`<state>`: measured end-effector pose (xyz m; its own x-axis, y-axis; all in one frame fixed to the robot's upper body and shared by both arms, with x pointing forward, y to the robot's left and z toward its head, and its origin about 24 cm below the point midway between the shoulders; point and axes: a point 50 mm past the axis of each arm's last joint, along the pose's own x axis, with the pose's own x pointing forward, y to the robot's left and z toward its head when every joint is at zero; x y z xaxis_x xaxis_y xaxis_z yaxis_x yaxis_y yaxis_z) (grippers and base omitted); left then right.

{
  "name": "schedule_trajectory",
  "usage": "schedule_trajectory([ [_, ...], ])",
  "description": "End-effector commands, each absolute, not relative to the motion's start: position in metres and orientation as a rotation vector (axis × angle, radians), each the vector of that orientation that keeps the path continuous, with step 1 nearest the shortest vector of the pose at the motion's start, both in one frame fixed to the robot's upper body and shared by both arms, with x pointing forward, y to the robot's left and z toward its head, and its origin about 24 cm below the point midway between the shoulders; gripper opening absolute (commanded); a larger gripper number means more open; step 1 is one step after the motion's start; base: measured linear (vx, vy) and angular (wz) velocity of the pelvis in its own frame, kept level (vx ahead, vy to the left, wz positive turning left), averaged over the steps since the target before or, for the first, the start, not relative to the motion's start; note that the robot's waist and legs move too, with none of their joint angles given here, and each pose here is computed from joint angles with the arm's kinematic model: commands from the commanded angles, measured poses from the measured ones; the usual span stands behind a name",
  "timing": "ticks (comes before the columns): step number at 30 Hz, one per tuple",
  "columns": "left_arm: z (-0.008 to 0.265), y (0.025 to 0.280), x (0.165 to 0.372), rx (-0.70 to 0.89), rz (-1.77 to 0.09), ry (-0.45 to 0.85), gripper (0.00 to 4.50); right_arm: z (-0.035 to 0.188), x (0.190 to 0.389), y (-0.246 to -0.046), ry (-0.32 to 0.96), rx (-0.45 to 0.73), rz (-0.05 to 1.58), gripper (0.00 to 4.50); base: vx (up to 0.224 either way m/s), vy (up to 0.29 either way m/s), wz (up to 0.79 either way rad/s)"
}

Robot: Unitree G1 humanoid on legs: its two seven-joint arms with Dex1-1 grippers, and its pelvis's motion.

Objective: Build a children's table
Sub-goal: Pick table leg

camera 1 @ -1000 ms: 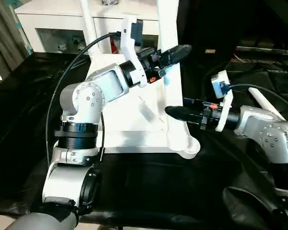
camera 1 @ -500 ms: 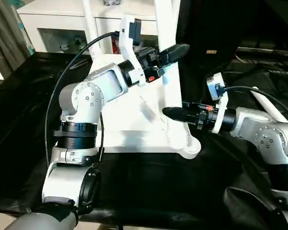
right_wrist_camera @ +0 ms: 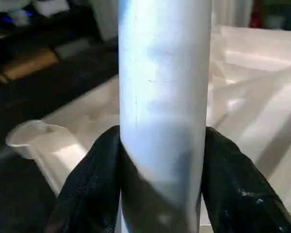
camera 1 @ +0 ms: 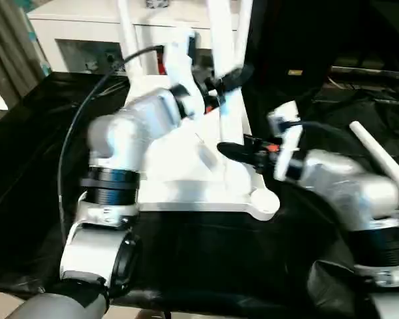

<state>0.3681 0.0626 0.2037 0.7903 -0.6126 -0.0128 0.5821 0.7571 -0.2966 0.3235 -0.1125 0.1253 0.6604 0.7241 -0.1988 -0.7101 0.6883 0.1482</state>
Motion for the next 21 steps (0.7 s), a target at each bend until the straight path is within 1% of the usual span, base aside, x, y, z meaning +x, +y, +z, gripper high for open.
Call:
schedule_trajectory([
  [1,0.1918,0.0669,0.3709,-0.287,-0.582,0.148,2.95,0.1332,0.3257,-0.1056,0.181,0.01,0.778,1.85,0.0,0.0,0.0],
  [2,0.1907,0.0673,0.3711,-0.304,-0.56,0.15,2.69,0.1324,0.3259,-0.1012,0.169,0.001,0.758,1.84,0.0,0.0,0.0],
  [5,0.191,0.069,0.3723,-0.341,-0.521,0.143,2.55,0.132,0.3269,-0.0974,0.155,0.001,0.733,1.84,0.0,0.0,0.0],
  [6,0.1915,0.0701,0.3727,-0.362,-0.51,0.141,2.41,0.1322,0.3282,-0.097,0.151,0.001,0.721,1.84,0.0,0.0,0.0],
  [7,0.1914,0.0703,0.373,-0.367,-0.502,0.14,2.41,0.1323,0.3287,-0.0967,0.147,-0.001,0.715,1.84,0.0,0.0,0.0],
  [9,0.1914,0.0721,0.3742,-0.383,-0.481,0.137,2.18,0.1329,0.3303,-0.097,0.142,0.003,0.701,1.84,0.0,0.0,0.0],
  [11,0.1913,0.0726,0.3746,-0.388,-0.477,0.135,2.13,0.133,0.3312,-0.0973,0.139,0.003,0.692,1.84,0.0,0.0,0.0],
  [12,0.1914,0.0731,0.3746,-0.399,-0.476,0.135,1.96,0.133,0.3319,-0.0978,0.138,0.002,0.685,1.84,0.0,0.0,0.0],
  [17,0.1931,0.0727,0.3738,-0.436,-0.48,0.131,1.85,0.1329,0.3335,-0.0986,0.12,-0.011,0.652,1.84,0.0,0.0,0.0],
  [18,0.194,0.0721,0.3736,-0.441,-0.489,0.127,1.84,0.1339,0.3346,-0.0993,0.105,-0.014,0.637,2.19,0.0,0.0,0.0],
  [19,0.1954,0.0714,0.3733,-0.444,-0.5,0.121,1.84,0.1359,0.335,-0.0991,0.086,0.017,0.649,2.4,0.0,0.0,0.0],
  [20,0.1967,0.0711,0.3732,-0.445,-0.506,0.118,1.83,0.1379,0.3348,-0.0991,0.08,0.046,0.671,2.54,0.0,0.0,0.0],
  [21,0.1982,0.0709,0.3732,-0.441,-0.516,0.111,1.82,0.1399,0.3346,-0.1002,0.08,0.076,0.689,2.57,0.0,0.0,0.0],
])
